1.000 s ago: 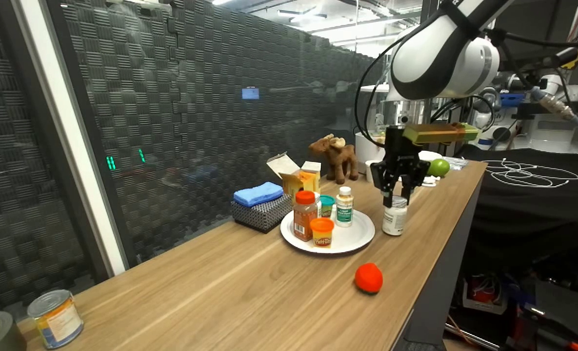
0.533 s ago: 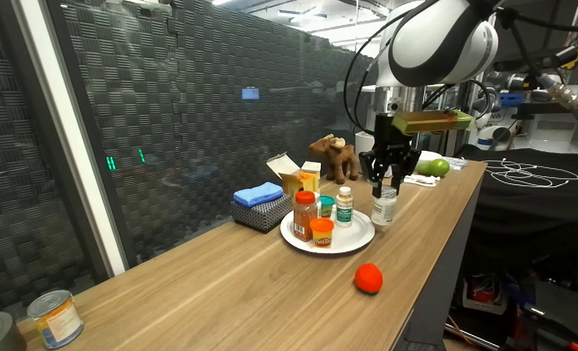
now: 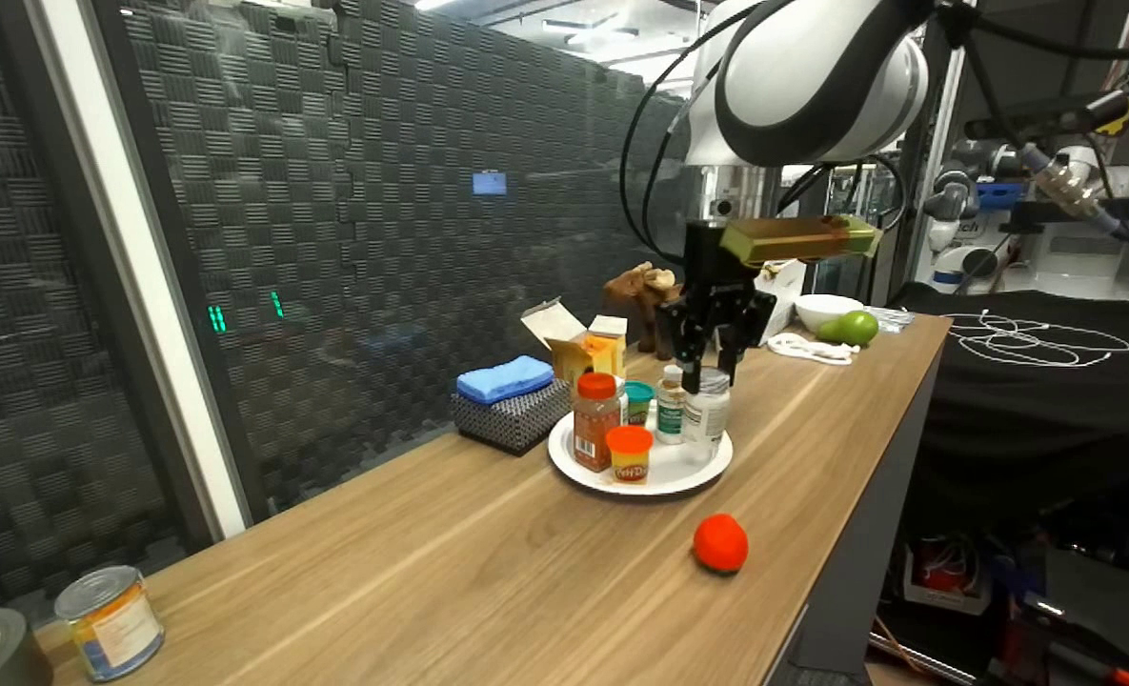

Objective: Put the bottles on the tray

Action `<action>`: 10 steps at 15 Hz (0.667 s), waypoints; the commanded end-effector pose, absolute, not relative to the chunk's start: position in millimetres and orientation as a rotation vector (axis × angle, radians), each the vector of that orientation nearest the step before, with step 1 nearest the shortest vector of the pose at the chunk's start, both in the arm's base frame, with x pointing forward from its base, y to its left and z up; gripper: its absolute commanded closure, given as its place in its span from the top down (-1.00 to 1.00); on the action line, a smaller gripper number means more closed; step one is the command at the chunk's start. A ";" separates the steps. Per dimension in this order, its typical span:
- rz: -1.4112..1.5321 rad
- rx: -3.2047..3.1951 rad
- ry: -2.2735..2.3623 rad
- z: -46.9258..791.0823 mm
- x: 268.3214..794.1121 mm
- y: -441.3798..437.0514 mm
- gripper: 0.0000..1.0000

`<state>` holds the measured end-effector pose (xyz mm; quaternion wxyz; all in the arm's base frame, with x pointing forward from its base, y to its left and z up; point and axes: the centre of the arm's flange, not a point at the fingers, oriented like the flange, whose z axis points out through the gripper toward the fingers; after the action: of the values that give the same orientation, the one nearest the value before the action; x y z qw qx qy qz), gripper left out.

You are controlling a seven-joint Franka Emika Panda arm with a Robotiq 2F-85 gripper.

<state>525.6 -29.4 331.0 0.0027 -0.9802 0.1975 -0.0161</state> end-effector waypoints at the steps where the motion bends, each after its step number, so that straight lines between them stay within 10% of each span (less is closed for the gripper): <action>1: -0.064 -3.087 0.594 330.9 553.6 -24.5 -0.59; 10: -0.001 -3.061 0.647 312.4 586.0 -47.9 -0.59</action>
<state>568.6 -39.2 306.2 -0.0017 -0.9790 0.2039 -0.0071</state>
